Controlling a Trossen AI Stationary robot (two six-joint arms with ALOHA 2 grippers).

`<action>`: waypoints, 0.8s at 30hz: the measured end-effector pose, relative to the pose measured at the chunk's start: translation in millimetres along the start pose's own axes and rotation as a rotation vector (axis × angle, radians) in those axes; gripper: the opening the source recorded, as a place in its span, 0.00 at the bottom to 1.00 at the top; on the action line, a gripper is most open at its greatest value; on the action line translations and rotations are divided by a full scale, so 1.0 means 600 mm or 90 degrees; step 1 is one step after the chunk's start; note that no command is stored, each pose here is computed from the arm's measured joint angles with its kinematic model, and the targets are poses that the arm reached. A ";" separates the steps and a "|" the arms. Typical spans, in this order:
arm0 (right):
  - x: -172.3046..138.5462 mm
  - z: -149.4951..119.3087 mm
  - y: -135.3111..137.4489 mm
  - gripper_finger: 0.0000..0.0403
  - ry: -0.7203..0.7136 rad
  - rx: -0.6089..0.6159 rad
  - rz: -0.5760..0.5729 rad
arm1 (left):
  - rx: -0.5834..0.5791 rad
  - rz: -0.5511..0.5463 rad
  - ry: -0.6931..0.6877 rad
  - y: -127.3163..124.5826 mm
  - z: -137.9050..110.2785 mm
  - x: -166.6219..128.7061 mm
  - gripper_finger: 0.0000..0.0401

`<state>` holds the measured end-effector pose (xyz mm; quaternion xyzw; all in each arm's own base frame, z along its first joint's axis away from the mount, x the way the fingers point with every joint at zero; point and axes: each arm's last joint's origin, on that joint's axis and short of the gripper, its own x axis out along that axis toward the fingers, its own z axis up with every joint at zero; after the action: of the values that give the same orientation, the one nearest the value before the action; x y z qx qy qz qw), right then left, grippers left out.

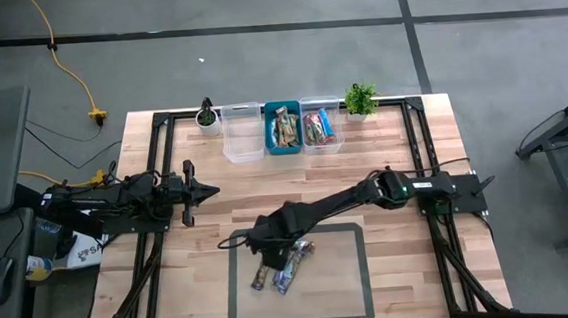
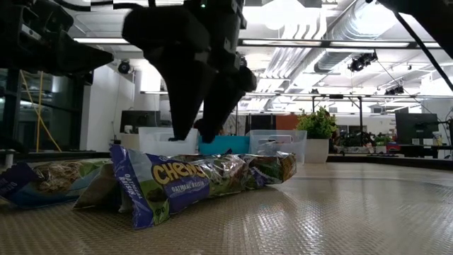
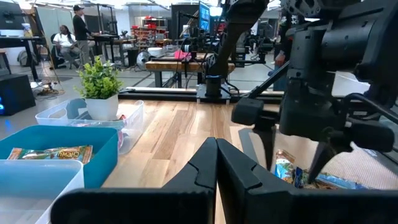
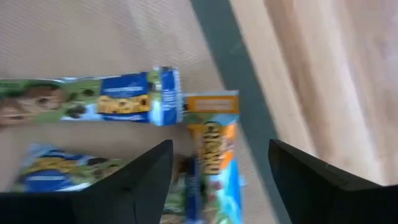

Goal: Pick and place Granola Bars by type
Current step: Put the yellow granola bar into the blue bin

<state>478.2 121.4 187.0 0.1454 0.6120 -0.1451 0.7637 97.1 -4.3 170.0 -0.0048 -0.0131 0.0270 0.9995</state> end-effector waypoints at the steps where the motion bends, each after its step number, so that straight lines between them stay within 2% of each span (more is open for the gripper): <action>1: 0.000 0.000 -0.001 0.61 -0.002 -0.006 -0.006 | 0.000 0.000 0.000 0.000 0.000 0.000 0.00; 24: 0.060 0.007 -0.012 0.62 0.039 -0.032 -0.014 | 0.000 0.000 0.000 0.000 0.000 0.000 0.00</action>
<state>486.7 111.3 152.6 0.1239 0.6403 -0.1339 0.7462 97.1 -4.3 170.2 -0.0047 -0.0134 0.0268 0.9995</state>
